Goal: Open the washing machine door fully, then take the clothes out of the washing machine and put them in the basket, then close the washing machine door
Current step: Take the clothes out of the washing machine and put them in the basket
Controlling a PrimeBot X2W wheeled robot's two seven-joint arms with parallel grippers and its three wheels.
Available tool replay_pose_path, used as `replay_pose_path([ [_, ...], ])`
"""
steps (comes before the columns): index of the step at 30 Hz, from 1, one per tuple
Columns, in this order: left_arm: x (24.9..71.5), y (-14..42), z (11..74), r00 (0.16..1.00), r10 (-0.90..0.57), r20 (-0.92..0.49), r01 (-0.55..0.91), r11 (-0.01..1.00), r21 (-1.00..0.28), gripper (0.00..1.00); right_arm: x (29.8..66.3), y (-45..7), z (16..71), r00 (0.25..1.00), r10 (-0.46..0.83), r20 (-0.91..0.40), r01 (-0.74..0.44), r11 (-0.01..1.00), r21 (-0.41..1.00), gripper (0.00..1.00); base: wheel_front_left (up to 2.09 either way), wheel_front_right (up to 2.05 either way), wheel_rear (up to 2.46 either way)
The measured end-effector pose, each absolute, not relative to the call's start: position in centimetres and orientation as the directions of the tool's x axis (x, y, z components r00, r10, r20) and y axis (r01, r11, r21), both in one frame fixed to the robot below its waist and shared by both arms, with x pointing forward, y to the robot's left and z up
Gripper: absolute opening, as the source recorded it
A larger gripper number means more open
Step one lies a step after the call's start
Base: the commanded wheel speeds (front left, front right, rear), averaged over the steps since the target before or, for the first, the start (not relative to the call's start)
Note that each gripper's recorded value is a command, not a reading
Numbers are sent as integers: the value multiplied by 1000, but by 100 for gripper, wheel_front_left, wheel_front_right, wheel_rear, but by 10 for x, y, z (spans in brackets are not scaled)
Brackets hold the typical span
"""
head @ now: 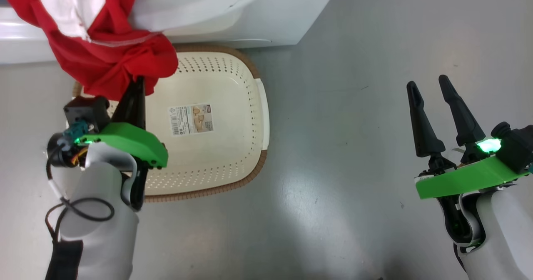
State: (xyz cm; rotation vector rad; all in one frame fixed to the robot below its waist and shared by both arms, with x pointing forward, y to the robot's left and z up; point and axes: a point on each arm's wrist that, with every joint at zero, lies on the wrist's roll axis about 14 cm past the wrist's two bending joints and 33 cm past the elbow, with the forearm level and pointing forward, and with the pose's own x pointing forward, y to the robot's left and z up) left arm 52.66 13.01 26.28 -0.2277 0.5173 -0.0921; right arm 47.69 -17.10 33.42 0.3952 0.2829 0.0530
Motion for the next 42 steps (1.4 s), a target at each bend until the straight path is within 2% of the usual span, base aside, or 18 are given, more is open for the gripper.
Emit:
replay_pose_path([
  [3,527,129,254,850,-146,-506,27,972,-234,2,480,-171,332,959,106,-261,3,923,386,100,0,0,0],
  [7,530,129,249,842,-143,-520,23,973,-231,26,481,-171,331,959,105,-262,4,923,385,100,0,0,0],
  [9,532,130,251,843,-140,-519,19,973,-232,55,480,-170,332,959,108,-261,0,923,385,100,0,0,0],
  [10,532,130,251,844,-139,-518,18,973,-232,81,480,-170,332,959,111,-259,-3,924,383,100,0,0,0],
  [11,532,130,253,845,-139,-517,18,973,-231,98,480,-169,334,960,113,-257,-8,925,379,100,0,0,0],
  [28,535,136,279,881,-125,-456,6,967,-253,100,483,-165,347,964,137,-228,-45,929,367,100,0,0,0],
  [42,531,151,331,951,-88,-297,4,963,-271,100,486,-158,361,968,160,-196,-78,926,369,100,0,0,0],
])
